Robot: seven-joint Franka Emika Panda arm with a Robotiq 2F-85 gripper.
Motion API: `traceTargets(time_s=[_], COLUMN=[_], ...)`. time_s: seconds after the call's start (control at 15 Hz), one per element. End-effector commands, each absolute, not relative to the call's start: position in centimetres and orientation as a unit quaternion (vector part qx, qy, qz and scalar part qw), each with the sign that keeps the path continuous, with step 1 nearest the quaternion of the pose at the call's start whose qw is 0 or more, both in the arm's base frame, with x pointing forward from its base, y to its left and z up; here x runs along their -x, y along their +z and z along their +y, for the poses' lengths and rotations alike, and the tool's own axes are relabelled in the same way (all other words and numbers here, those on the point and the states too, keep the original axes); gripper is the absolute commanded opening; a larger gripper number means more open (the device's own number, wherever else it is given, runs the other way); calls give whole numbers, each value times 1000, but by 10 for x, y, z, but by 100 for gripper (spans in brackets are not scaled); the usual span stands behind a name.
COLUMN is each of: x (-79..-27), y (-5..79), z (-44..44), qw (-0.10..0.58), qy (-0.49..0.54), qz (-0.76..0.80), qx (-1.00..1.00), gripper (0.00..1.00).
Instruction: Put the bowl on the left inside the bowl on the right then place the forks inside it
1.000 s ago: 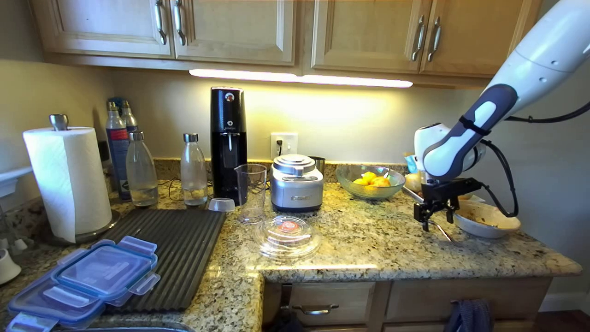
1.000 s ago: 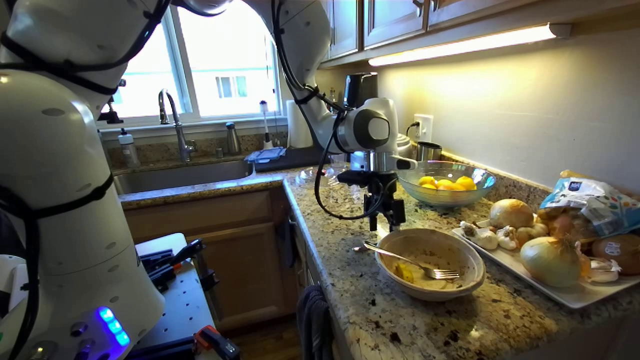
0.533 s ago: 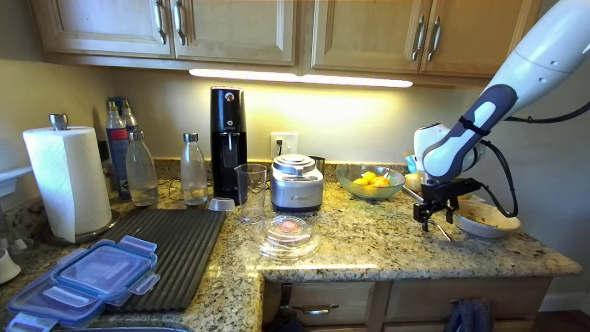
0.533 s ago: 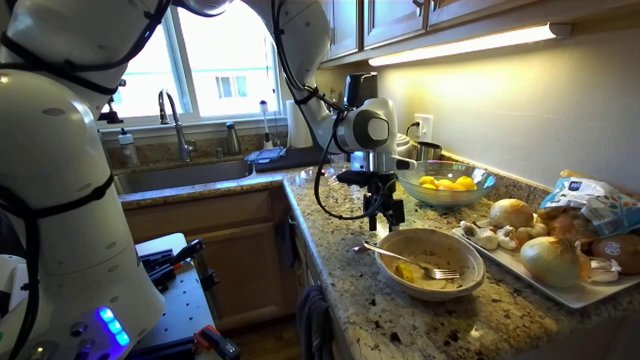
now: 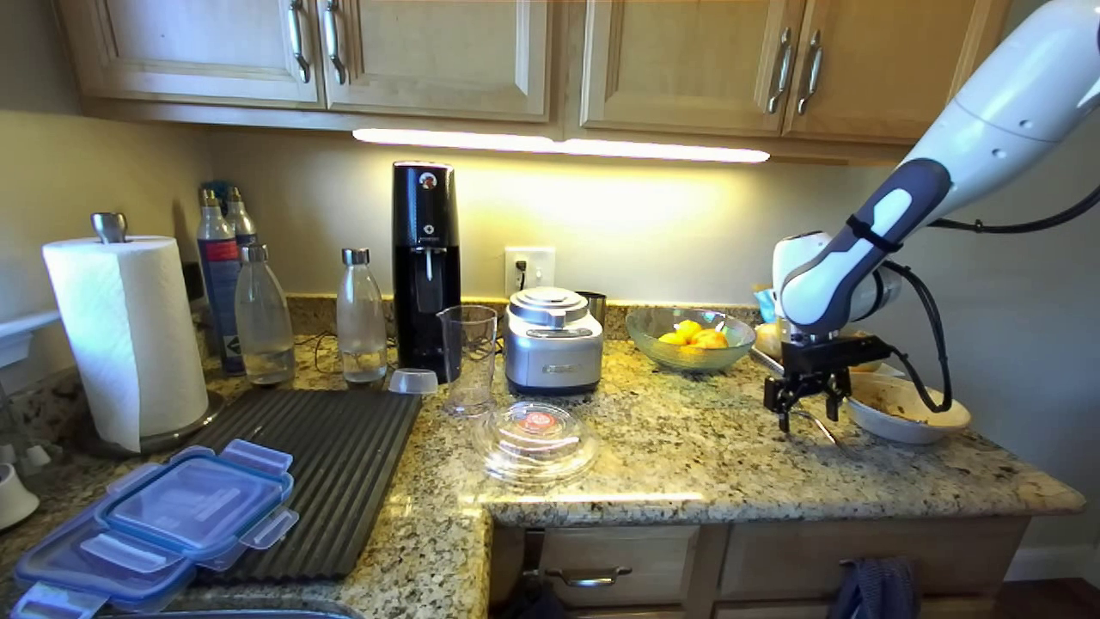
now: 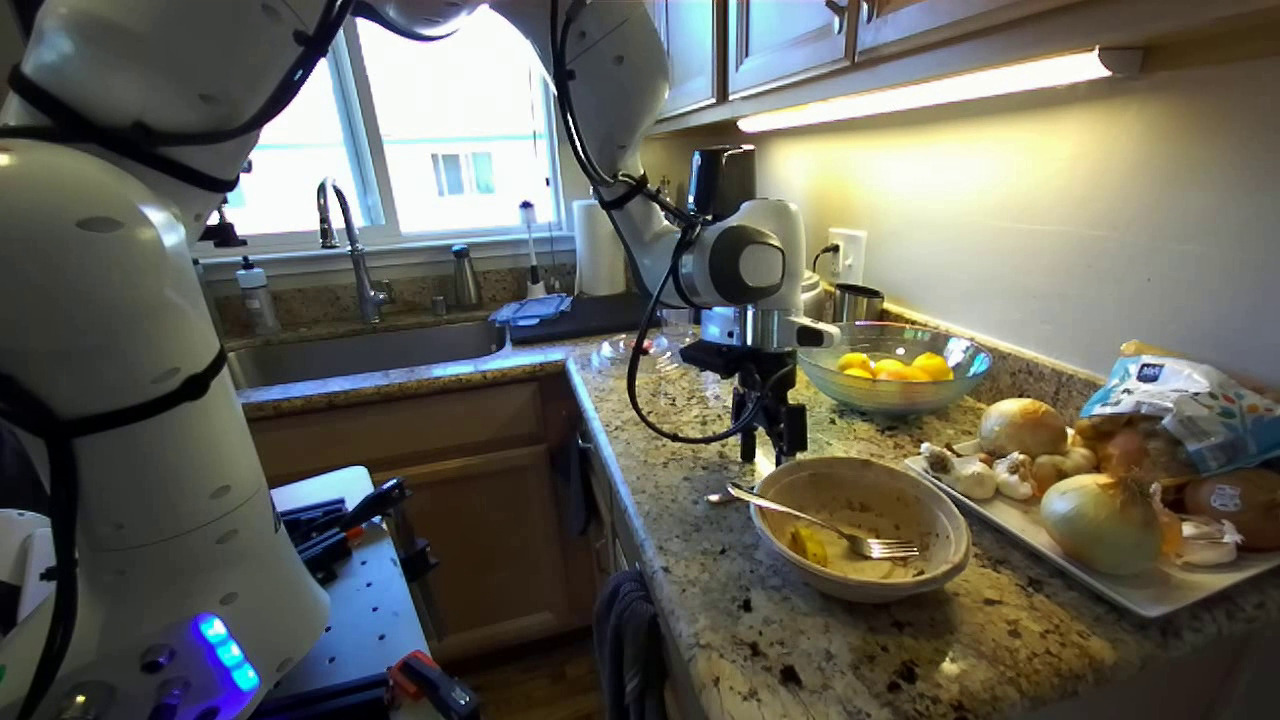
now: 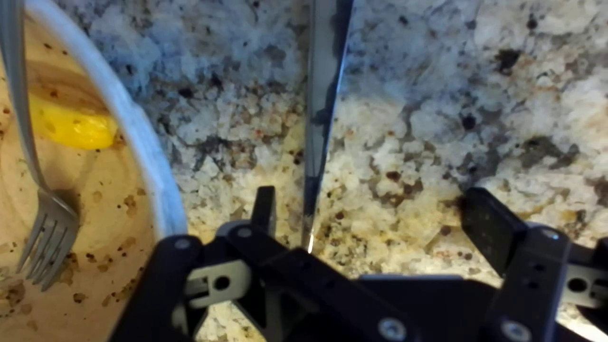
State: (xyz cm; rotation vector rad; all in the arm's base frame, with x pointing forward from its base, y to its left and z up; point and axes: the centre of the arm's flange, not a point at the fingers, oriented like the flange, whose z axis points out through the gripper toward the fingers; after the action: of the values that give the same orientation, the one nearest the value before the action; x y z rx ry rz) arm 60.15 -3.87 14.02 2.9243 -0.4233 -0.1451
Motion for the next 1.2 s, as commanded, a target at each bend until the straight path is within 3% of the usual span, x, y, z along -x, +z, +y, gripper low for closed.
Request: traceTargets(time_s=[0.0, 1.13], x=[-603, -602], y=[138, 129], z=[-49, -51], qw=[66, -43], qy=[-48, -16], qz=[-173, -194], qx=[-982, -980], gripper=[100, 100])
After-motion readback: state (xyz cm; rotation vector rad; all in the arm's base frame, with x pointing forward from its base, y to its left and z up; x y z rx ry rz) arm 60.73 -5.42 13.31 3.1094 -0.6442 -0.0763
